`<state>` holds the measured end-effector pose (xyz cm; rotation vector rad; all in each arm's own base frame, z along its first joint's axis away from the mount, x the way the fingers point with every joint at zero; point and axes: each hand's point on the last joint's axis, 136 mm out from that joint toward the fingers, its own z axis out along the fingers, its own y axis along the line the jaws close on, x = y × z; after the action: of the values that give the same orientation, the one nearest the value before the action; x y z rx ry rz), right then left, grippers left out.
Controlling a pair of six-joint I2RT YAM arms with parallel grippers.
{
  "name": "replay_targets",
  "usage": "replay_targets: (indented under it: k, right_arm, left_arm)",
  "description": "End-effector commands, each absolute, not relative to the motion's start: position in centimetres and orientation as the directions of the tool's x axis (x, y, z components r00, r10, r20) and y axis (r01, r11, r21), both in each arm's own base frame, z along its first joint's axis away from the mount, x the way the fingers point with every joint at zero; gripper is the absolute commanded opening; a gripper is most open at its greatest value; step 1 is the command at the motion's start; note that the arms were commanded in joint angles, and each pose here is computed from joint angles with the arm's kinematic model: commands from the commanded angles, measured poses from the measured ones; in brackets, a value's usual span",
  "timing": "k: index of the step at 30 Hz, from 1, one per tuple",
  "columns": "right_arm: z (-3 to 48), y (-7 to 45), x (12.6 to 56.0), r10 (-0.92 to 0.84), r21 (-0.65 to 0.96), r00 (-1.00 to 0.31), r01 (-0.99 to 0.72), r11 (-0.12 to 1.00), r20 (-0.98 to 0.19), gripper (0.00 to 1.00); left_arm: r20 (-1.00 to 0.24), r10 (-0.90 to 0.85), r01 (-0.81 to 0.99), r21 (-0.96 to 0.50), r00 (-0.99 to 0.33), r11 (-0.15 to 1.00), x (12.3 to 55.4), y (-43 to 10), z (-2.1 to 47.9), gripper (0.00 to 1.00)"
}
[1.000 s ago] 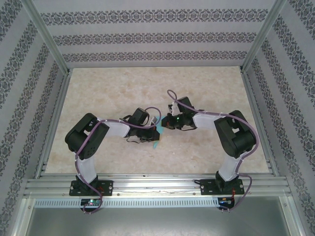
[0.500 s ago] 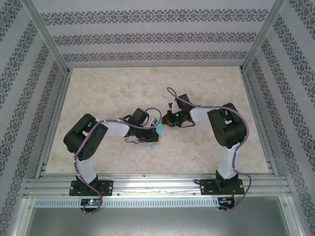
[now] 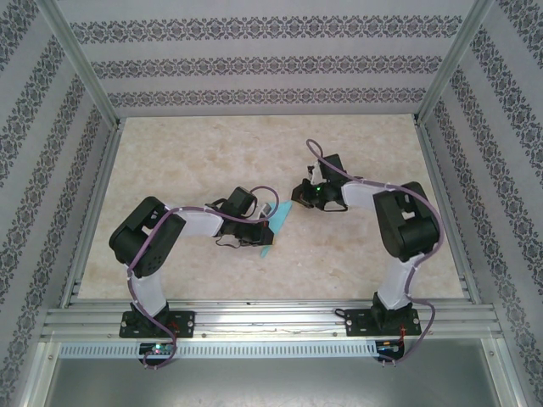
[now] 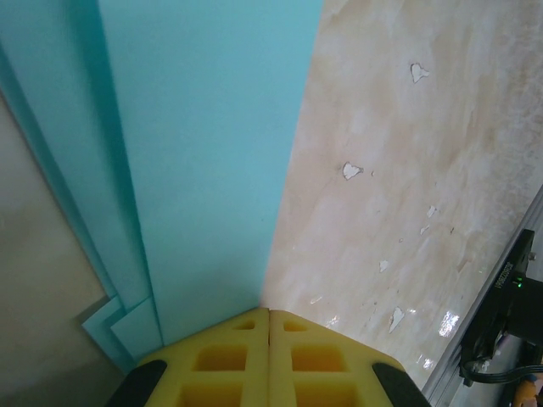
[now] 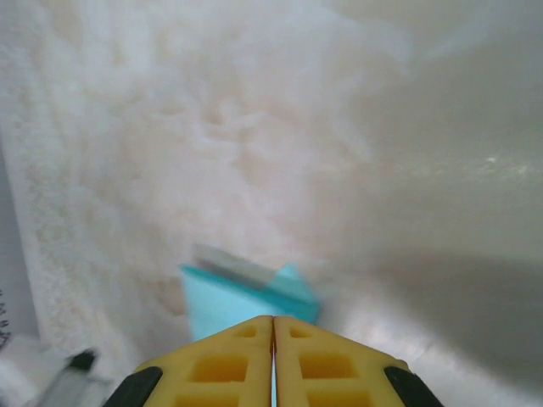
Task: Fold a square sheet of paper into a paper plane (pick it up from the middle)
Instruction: Fold the wing for the fifth time at the center of the table.
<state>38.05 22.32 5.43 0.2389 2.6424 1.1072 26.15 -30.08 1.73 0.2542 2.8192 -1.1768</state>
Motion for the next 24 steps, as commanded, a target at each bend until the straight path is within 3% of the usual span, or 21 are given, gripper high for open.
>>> replay_targets:
  k: [1,11,24]
  right_arm:
    - [8.6,22.7,37.7,0.254,0.739,-0.934,-0.016,0.673,-0.251,0.10]
    - [4.0,28.5,32.1,0.094,0.731,-0.990,-0.012,0.683,-0.105,0.08]
    - [-3.0,25.4,30.6,0.181,0.617,-0.983,0.150,0.772,0.013,0.00]
  left_arm:
    - [0.017,0.144,0.104,-0.609,-0.989,0.786,22.6,-27.5,-2.0,0.00]
    - [0.009,0.138,0.104,-0.610,-0.990,0.786,22.9,-27.6,-1.9,0.00]
    - [0.004,0.145,0.105,-0.670,-0.989,0.735,23.1,-28.9,-0.1,0.00]
